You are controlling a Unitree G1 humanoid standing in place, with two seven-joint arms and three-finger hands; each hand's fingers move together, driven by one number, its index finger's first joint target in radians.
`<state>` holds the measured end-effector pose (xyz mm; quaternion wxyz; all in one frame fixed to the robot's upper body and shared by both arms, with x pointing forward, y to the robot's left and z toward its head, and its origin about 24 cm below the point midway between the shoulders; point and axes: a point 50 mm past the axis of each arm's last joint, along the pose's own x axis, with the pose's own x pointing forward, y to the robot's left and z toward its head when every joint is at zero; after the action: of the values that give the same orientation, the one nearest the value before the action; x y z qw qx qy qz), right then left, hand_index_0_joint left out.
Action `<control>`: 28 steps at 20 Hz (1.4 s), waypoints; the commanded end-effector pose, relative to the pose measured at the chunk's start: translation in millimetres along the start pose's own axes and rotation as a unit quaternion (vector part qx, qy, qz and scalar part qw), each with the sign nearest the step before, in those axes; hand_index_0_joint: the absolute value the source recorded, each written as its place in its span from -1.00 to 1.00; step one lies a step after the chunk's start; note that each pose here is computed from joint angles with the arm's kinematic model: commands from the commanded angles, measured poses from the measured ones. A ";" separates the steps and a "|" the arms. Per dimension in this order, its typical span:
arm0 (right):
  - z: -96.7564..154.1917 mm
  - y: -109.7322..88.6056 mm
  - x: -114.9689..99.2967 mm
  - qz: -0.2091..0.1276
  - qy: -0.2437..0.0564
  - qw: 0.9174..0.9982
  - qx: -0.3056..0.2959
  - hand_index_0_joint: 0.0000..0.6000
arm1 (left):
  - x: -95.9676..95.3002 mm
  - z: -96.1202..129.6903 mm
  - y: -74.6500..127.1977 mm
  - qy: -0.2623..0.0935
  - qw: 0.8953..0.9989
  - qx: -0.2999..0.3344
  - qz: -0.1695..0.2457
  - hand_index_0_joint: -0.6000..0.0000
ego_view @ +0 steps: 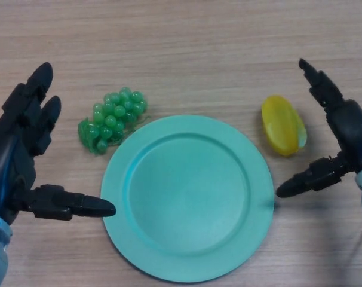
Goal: Pick up the yellow starfruit and place it on the plate
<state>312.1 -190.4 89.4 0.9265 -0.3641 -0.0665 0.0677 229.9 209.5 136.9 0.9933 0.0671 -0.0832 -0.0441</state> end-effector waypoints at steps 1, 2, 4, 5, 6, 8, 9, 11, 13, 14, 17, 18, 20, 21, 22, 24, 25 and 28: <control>29.5 -34.6 12.8 -0.067 -0.110 0.990 -0.059 -1.00 | -2.2 28.7 3.5 -0.076 0.997 0.024 0.015 1.00; 29.3 -34.9 14.1 -0.066 -0.109 0.990 -0.064 -0.50 | -2.0 28.3 3.1 -0.075 0.997 0.023 0.014 1.00; 29.0 -34.8 19.8 -0.057 -0.107 0.989 -0.084 0.33 | -1.1 27.9 2.7 -0.076 0.997 0.020 0.014 1.00; 28.7 -34.5 23.3 -0.050 -0.106 0.988 -0.100 0.67 | -0.7 28.4 2.7 -0.079 0.997 0.020 0.016 1.00; 30.0 -33.0 31.4 -0.036 -0.104 0.987 -0.113 1.00 | 0.6 29.0 4.0 -0.087 0.996 0.024 0.022 1.00; 30.0 -28.6 35.6 -0.020 -0.102 0.985 -0.135 1.00 | 1.5 27.2 5.1 -0.084 0.996 0.021 0.024 1.00; 30.6 -27.7 37.2 -0.020 -0.104 0.984 -0.140 1.00 | 1.5 26.9 5.3 -0.084 0.996 0.021 0.024 1.00; 33.5 -24.8 42.5 -0.023 -0.114 0.983 -0.139 1.00 | 0.9 27.0 7.2 -0.082 0.996 0.019 0.025 1.00; 29.7 -18.7 43.1 -0.010 -0.109 0.981 -0.160 1.00 | -0.3 27.1 9.7 -0.085 0.996 0.018 0.028 1.00; 30.0 -18.9 44.0 -0.009 -0.107 0.981 -0.163 1.00 | -0.6 26.4 11.8 -0.085 0.996 0.019 0.031 1.00; 32.6 -21.0 43.6 0.003 -0.131 0.966 -0.222 1.00 | -1.4 26.0 14.4 -0.085 0.995 0.021 0.037 1.00; 31.6 -25.1 43.9 -0.013 -0.140 0.951 -0.277 1.00 | -2.3 25.7 14.8 -0.087 0.995 0.024 0.038 1.00; 34.1 -30.4 43.3 -0.037 -0.140 0.953 -0.267 1.00 | -2.9 25.2 14.8 -0.088 0.995 0.025 0.038 1.00; 36.0 -31.8 43.0 -0.048 -0.141 0.957 -0.250 1.00 | -3.0 25.1 14.8 -0.088 0.995 0.026 0.038 1.00; 38.4 -35.5 41.6 -0.061 -0.145 0.954 -0.255 1.00 | -3.2 24.9 15.1 -0.089 0.995 0.025 0.038 1.00; 45.5 -45.6 39.9 -0.106 -0.157 0.953 -0.236 1.00 | -3.6 25.2 14.5 -0.089 0.995 0.028 0.037 1.00; 47.4 -47.7 39.5 -0.112 -0.158 0.953 -0.234 1.00 | -3.5 25.5 14.3 -0.089 0.995 0.029 0.036 1.00; 61.8 -61.4 32.7 -0.164 -0.188 0.942 -0.224 1.00 | -3.4 28.3 13.4 -0.091 0.995 0.031 0.032 1.00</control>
<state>339.4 -169.9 131.4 0.7909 -0.5644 -0.2290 0.0589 230.1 213.0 128.5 0.9962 0.0576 -0.0595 -0.0271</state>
